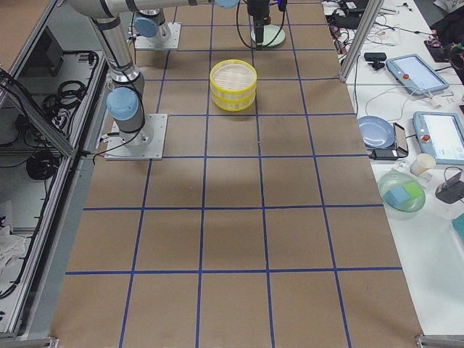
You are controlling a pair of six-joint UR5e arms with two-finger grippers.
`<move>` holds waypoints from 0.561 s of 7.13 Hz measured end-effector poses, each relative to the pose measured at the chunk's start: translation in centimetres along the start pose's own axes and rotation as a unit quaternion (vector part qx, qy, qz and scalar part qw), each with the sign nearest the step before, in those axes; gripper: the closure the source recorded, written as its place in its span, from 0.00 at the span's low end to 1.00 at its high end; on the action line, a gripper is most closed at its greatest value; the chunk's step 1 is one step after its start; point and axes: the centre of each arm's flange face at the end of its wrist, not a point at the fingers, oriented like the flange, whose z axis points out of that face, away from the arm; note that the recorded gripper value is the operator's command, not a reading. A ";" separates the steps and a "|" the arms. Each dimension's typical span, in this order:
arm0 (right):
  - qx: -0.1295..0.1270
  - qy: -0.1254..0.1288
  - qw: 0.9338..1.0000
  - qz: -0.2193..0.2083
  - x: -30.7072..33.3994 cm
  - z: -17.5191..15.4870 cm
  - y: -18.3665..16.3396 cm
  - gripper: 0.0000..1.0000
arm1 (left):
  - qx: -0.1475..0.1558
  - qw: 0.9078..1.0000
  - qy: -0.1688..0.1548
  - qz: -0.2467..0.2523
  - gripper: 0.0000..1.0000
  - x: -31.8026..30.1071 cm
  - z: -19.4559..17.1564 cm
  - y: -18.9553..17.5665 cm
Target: Stack buns with steamer
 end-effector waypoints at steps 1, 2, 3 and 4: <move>0.006 -0.003 1.000 0.005 0.0 -0.7 0.1 0.00 | -0.004 1.000 0.020 -0.017 1.00 4.7 -0.5 2.5; 0.008 -0.004 1.000 0.009 0.0 -0.9 0.1 0.00 | -0.014 0.999 0.034 -0.029 1.00 9.6 -0.5 5.7; 0.009 -0.003 1.000 0.011 0.1 -0.9 0.1 0.00 | -0.035 0.998 0.052 -0.032 1.00 14.1 0.0 9.2; 0.007 -0.002 1.000 0.012 0.2 -0.8 0.1 0.00 | -0.064 0.995 0.069 -0.030 1.00 17.6 1.1 12.4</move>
